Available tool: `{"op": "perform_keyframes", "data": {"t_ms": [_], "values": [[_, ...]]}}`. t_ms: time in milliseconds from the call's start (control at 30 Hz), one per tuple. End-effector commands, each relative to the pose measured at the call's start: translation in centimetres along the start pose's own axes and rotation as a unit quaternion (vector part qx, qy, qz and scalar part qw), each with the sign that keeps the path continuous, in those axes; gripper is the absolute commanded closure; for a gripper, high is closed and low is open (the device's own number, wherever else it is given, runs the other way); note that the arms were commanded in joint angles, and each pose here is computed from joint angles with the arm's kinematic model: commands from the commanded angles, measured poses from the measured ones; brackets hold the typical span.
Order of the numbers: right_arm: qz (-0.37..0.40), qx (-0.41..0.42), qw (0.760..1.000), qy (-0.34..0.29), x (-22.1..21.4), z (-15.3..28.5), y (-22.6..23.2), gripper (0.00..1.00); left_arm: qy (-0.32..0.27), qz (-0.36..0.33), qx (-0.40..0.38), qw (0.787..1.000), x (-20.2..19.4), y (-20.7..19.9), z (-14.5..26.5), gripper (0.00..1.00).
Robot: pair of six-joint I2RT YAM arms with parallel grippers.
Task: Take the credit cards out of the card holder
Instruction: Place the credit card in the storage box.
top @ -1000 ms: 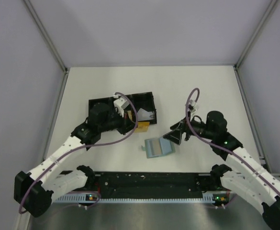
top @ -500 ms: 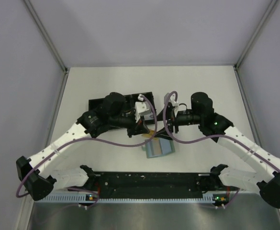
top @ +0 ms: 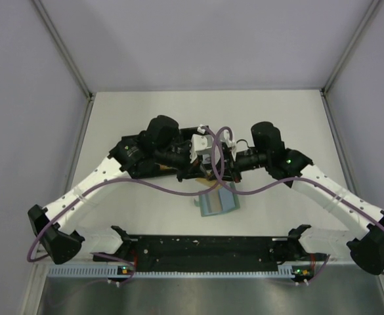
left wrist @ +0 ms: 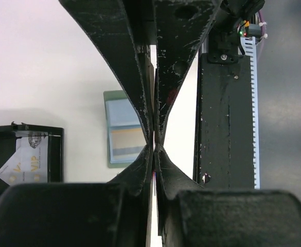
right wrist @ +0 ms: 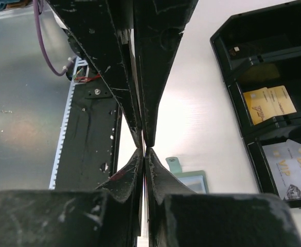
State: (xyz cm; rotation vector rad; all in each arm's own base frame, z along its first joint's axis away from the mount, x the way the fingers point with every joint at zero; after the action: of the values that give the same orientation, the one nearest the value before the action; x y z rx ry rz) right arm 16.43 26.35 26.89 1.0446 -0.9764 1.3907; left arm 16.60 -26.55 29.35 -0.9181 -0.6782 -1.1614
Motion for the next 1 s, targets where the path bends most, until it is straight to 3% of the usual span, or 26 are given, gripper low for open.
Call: {"op": "perform_keyframes", "data": {"t_ms": [0, 133, 200, 400, 600, 700, 967], "values": [[0.034, -0.026, 0.999, -0.009, 2.0, 0.5, -0.6, 1.00, -0.050, -0.027, 0.032, 0.998, 2.1, 0.0, 1.2, 0.85], [0.009, -0.101, 0.994, -0.052, 3.5, 1.2, -1.9, 1.00, -0.170, 0.026, 0.149, 0.974, 4.1, 1.7, 3.8, 0.40], [-0.019, -0.142, 0.984, -0.103, 5.0, 1.7, -2.4, 1.00, -0.257, 0.051, 0.178, 0.948, 4.9, 1.6, 5.4, 0.27], [-0.060, -0.190, 0.935, -0.294, 9.7, 3.7, -2.2, 1.00, -0.457, 0.109, 0.163, 0.868, 4.4, 0.6, 7.5, 0.20], [-0.087, -0.164, 0.872, -0.453, 13.0, 5.7, -1.2, 1.00, -0.538, 0.125, 0.082, 0.830, 5.7, -1.2, 8.4, 0.19], [-0.098, -0.152, 0.857, -0.484, 13.6, 5.8, -0.9, 1.00, -0.557, 0.132, 0.052, 0.818, 6.2, -1.5, 8.3, 0.20], [-0.127, -0.142, 0.828, -0.527, 13.7, 6.4, -0.8, 1.00, -0.559, 0.137, 0.012, 0.818, 6.8, -2.0, 7.1, 0.23]]}}
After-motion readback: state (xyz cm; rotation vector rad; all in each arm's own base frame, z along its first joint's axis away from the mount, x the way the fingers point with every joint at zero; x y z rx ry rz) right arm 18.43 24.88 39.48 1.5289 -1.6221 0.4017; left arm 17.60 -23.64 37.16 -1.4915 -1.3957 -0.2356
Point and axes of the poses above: each gripper's point midway between its finger pads, its own z axis back along the fingers, its own y axis along the line the jaws close on, x = y × z, the point moved 4 cm from there along z, back along the fingers, and after that the axes turned 9 degrees about z, right-handed, at the moved point
